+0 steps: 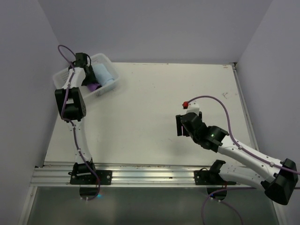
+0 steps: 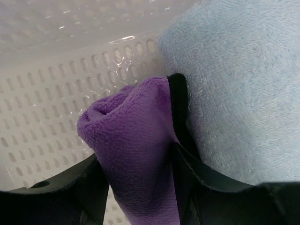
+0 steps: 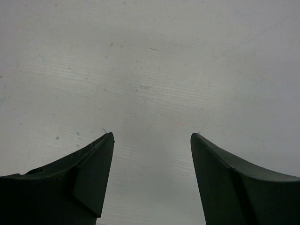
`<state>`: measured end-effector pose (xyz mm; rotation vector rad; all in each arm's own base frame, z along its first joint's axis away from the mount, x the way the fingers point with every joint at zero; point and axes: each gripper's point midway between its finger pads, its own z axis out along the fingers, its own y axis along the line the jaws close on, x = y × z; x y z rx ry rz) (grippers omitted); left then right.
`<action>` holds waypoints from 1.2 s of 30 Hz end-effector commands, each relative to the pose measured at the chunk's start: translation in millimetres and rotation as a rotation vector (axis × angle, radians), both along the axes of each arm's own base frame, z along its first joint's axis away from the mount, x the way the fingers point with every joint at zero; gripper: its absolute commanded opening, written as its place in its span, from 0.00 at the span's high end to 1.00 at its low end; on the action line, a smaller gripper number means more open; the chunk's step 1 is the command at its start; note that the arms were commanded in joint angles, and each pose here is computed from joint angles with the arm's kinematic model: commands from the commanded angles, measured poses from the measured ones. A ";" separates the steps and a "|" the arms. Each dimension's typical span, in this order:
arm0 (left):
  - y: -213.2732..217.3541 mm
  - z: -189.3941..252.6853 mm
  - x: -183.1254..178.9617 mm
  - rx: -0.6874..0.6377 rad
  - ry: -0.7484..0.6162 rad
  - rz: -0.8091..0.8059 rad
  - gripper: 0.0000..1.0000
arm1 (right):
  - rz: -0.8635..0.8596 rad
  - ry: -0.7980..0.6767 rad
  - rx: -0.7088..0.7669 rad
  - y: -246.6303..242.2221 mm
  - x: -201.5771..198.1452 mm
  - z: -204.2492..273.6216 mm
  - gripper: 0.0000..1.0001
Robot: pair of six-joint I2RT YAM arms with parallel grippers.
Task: Roll the towels
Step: Place the rolled towel into the container
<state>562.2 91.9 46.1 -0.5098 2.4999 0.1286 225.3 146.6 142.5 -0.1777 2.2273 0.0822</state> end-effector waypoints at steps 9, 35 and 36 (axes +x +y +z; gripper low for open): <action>4.7 46.3 6.1 0.025 -0.105 0.018 0.33 | 0.024 -0.017 0.030 13.4 13.6 19.0 0.29; -14.4 171.3 -44.4 0.005 -0.416 -0.014 0.13 | 0.029 0.088 0.276 22.3 67.3 47.2 0.22; -19.2 199.4 -52.5 -0.001 -0.489 -0.021 0.13 | 0.020 0.112 0.309 18.6 76.0 46.3 0.21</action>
